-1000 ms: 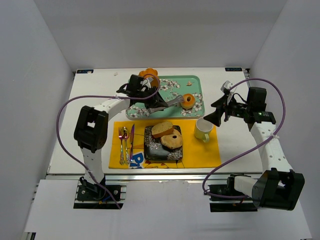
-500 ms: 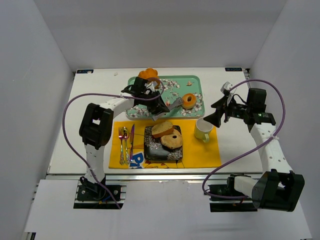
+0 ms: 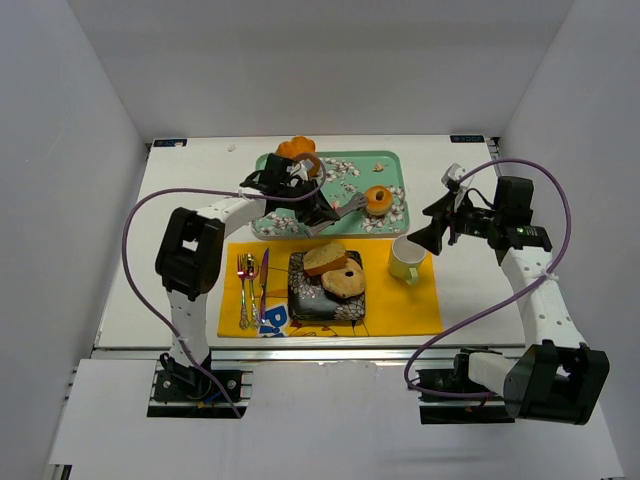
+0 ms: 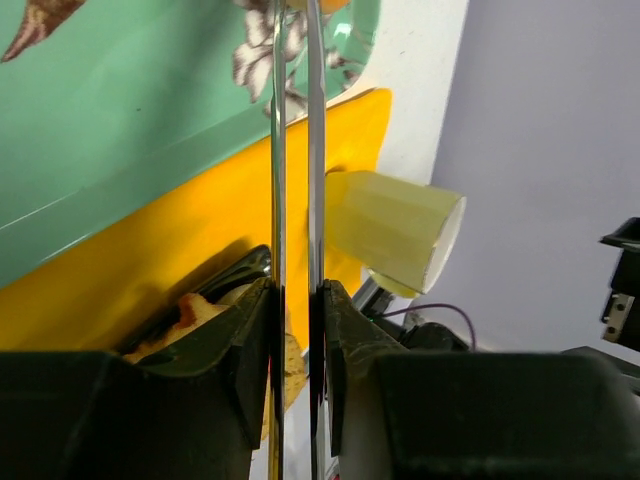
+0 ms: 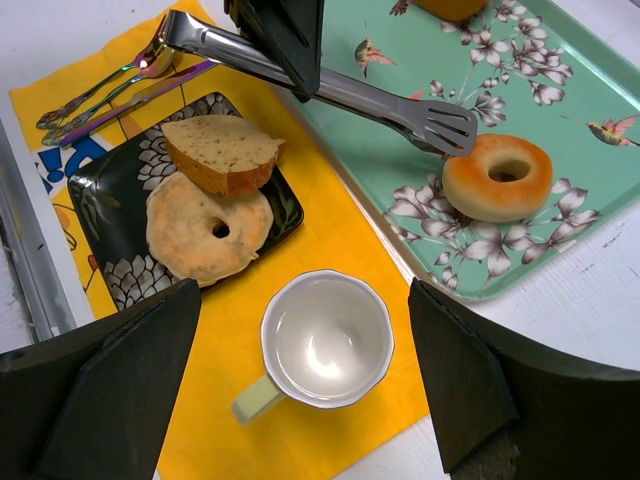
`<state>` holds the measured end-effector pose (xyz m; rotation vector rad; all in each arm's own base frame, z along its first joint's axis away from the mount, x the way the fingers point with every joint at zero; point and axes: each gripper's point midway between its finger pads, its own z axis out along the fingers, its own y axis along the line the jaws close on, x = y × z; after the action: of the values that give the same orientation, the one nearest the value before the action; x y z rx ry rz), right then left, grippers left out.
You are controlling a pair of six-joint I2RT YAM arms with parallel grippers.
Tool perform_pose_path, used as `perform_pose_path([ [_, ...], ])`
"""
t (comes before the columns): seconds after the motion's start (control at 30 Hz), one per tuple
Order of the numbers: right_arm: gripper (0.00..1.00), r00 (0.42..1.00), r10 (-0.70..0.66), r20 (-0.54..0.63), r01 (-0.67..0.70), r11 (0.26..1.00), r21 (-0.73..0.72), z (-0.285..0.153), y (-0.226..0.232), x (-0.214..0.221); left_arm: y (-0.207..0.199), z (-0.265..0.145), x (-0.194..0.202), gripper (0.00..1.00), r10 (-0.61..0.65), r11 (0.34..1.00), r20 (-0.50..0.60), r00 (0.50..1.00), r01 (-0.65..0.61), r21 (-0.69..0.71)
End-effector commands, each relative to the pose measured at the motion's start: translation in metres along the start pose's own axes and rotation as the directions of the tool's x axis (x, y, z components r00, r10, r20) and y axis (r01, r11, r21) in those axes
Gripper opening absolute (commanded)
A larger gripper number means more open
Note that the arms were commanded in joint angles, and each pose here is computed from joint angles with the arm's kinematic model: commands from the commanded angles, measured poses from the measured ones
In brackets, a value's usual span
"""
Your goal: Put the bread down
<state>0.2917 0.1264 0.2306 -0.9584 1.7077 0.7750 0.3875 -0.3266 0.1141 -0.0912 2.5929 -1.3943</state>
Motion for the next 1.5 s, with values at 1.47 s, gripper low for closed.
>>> perform_pose_path([
  [1.47,0.89,0.999,-0.036,-0.01,0.036,0.997,-0.074,0.008,0.013,-0.003,0.035,-0.223,0.27,0.0,-0.065,0.998,0.251,0.966,0.068,-0.001],
])
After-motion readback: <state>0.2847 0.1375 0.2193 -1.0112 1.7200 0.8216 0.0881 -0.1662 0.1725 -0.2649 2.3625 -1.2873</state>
